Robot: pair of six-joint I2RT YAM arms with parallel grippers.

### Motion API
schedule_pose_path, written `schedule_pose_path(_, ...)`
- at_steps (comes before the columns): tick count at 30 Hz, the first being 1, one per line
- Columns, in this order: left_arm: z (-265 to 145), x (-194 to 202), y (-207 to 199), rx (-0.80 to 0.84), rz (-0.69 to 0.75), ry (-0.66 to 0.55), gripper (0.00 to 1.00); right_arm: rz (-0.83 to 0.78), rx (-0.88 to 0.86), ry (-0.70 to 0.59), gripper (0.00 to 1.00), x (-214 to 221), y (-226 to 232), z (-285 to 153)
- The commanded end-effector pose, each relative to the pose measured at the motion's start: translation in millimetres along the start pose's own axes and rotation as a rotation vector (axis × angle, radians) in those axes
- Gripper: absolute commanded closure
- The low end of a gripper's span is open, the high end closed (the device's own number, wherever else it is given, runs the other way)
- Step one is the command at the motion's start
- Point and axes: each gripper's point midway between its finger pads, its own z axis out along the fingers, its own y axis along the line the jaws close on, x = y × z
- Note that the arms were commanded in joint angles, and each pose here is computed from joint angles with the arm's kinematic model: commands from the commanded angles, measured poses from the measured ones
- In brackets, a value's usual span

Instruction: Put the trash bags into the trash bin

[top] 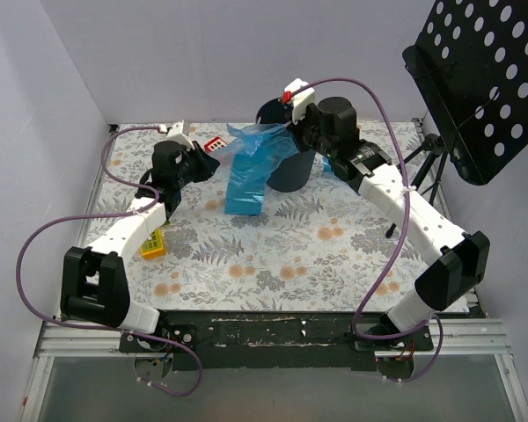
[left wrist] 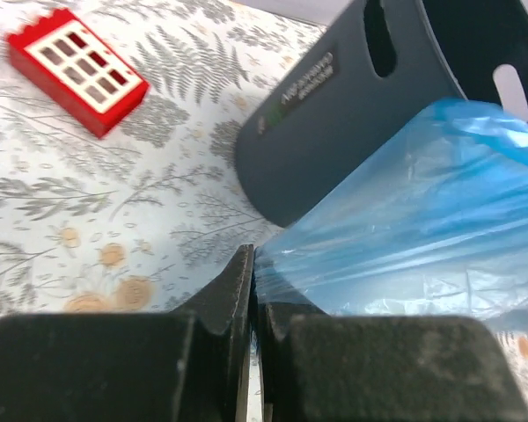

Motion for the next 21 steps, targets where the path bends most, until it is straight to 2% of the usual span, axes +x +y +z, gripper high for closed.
schedule_pose_path(1,-30.2,-52.1,-7.0,-0.038,0.079,-0.119,1.0,-0.008,0.187,-0.075,0.99,-23.1,-39.2,-26.6)
schedule_pose_path(12,-67.4,-100.7,19.1,-0.16,0.239,-0.202,1.0,0.002,0.378,-0.002,0.99,11.4,-79.9,-46.8)
schedule_pose_path(21,-90.2,-103.5,26.3,-0.179,0.337,-0.182,1.0,0.064,0.399,0.042,0.99,42.0,-96.1,-66.3)
